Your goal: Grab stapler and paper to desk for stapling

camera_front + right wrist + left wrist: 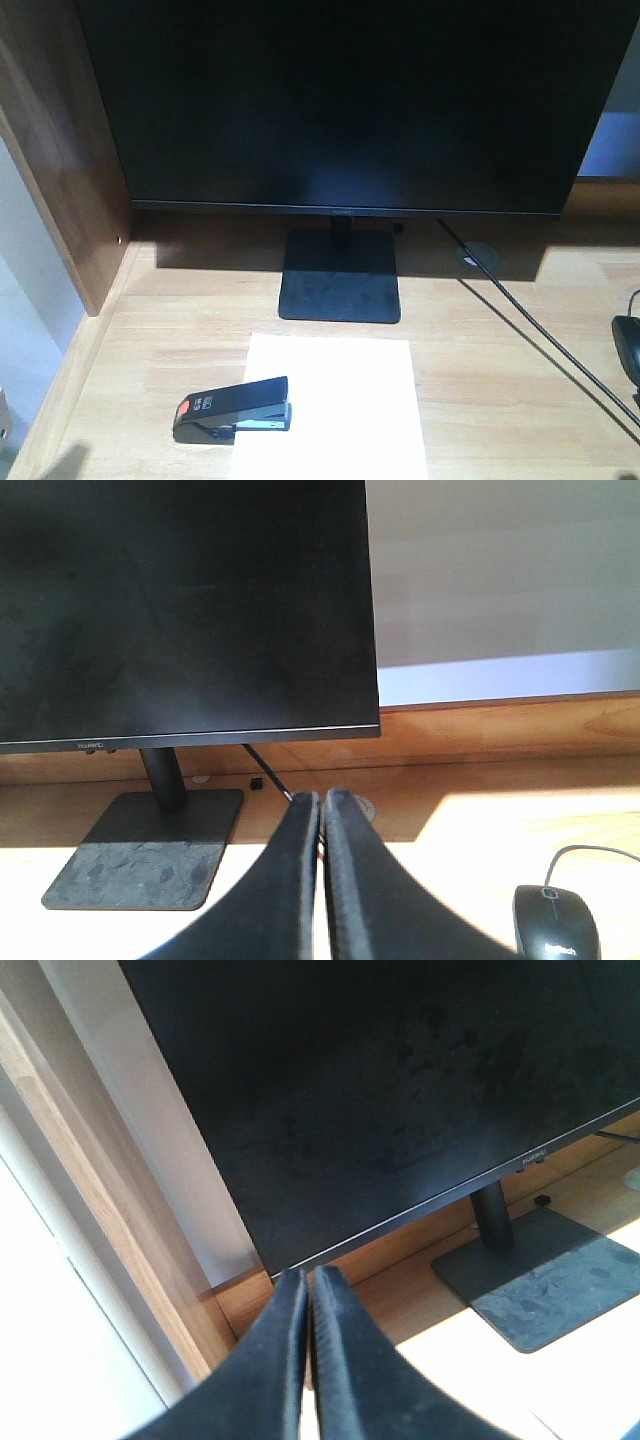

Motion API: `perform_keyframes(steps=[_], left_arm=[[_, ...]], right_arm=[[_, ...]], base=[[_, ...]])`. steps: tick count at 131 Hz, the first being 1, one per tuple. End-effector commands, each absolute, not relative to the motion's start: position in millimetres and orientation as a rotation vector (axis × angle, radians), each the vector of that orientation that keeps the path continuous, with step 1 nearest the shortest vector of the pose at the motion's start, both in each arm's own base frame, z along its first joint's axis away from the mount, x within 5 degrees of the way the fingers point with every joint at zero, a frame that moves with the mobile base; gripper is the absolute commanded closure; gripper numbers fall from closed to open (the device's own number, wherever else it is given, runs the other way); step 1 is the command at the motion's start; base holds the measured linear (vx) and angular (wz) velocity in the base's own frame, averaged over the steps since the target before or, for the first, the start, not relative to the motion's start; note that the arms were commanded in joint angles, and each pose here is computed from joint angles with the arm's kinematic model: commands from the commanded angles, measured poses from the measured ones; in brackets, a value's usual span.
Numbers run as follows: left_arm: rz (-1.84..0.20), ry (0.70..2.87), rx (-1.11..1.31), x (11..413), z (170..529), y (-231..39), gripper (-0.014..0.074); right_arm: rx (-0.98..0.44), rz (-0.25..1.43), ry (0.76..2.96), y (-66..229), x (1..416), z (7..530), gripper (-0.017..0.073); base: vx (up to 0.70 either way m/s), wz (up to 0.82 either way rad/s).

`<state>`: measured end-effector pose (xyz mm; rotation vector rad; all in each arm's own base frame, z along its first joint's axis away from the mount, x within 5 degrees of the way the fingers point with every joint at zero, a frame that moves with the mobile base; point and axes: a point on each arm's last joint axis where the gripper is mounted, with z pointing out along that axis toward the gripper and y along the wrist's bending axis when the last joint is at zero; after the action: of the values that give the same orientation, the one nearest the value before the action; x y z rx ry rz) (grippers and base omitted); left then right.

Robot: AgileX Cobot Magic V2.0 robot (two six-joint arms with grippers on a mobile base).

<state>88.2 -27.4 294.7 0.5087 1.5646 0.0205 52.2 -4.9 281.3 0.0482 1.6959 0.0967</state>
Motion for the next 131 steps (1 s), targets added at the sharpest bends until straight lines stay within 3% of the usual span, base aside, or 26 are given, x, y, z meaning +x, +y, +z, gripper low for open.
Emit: perform_keyframes(steps=[1, 45, 74, 131], left_arm=[[0.009, 1.485, 0.474, 88, 309, -28, 0.06], [0.007, 1.493, 0.474, 88, 308, -28, 0.06], [-0.249, 1.547, 0.236, 88, 309, -28, 0.06], [-0.176, 1.548, 0.146, 80, 303, -17, 0.06]], right_arm=[[0.016, 0.099, 1.622, -3, 52, 295, 0.0562], [0.016, 0.099, 1.622, -3, 52, 295, 0.0562], [0.018, 0.1, 1.622, -3, 52, 295, 0.0562], [0.021, 0.103, 1.622, -3, 52, 295, 0.0562]], base=[[0.0, 0.0], [0.0, 0.0], [0.0, 0.0], [0.0, 0.0]])
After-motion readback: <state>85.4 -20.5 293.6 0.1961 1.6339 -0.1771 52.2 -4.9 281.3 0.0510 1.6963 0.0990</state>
